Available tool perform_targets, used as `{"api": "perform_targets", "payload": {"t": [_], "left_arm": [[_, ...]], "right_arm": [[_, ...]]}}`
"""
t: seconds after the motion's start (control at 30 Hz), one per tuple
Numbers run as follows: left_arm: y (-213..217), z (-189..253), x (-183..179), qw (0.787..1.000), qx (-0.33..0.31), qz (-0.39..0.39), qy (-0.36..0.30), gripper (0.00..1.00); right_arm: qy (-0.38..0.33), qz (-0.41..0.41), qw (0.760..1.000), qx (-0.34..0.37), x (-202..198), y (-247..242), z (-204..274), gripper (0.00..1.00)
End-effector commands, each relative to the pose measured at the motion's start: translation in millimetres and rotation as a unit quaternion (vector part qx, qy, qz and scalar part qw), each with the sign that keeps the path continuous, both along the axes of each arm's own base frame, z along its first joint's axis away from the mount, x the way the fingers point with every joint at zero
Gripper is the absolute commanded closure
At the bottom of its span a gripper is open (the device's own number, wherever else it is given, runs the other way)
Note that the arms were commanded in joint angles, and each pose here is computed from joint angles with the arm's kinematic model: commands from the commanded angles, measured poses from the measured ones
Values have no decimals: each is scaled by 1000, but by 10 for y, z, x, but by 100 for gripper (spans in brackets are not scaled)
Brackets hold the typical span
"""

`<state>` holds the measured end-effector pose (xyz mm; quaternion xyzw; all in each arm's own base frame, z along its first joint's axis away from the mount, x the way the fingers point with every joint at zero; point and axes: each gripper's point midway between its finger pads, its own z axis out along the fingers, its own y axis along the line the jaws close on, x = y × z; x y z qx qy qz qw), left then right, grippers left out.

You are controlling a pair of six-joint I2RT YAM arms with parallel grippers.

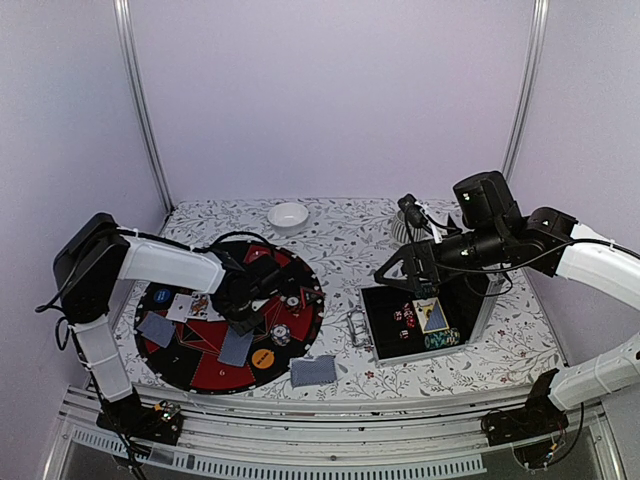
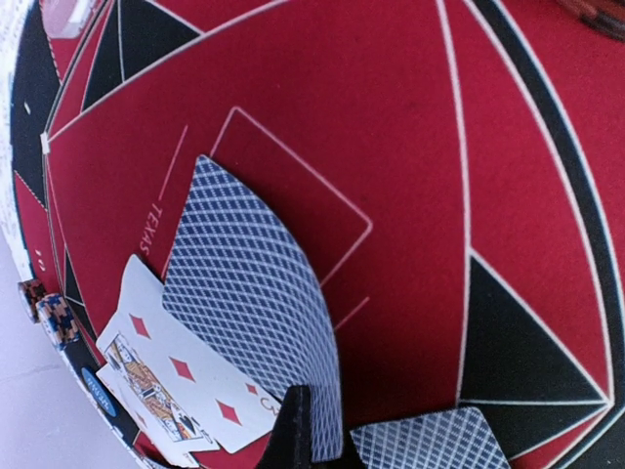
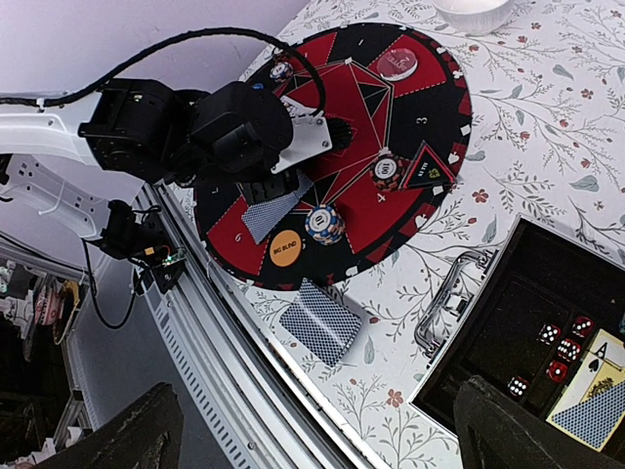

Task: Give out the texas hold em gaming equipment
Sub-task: Place the poker card in the community card area.

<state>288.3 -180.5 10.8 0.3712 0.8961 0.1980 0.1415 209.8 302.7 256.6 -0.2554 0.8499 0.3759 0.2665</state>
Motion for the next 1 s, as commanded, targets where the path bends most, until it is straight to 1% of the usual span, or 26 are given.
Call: {"api": "perform_targets", "payload": {"t": [0.0, 0.07, 0.23, 0.33, 0.47, 0.67, 0.83, 0.97], "left_arm": [[121, -94, -200, 999, 18, -14, 47, 100], [39, -35, -147, 999, 16, -36, 25, 100], [-128, 286, 201, 994, 14, -77, -79, 100], [-141, 390, 326, 989, 28, -95, -109, 100], [-166, 255, 314, 989, 27, -110, -93, 100], [-13, -34, 176, 992, 59, -103, -44, 100], [69, -129, 49, 994, 63, -92, -17, 100], [96, -127, -7, 994, 61, -94, -11, 100]], "right_arm": [[2, 5, 1000, 0, -20, -10, -21, 1], [0, 2, 1000, -2, -12, -24, -28, 1], [4, 7, 1000, -2, -10, 7, -41, 1], [5, 8, 1000, -1, -13, 13, -39, 1], [4, 6, 1000, -2, -15, -1, -44, 1], [5, 7, 1000, -1, -29, -10, -44, 1], [3, 6, 1000, 0, -34, -19, -32, 1], [2, 7, 1000, 2, -29, -10, -14, 1]]}}
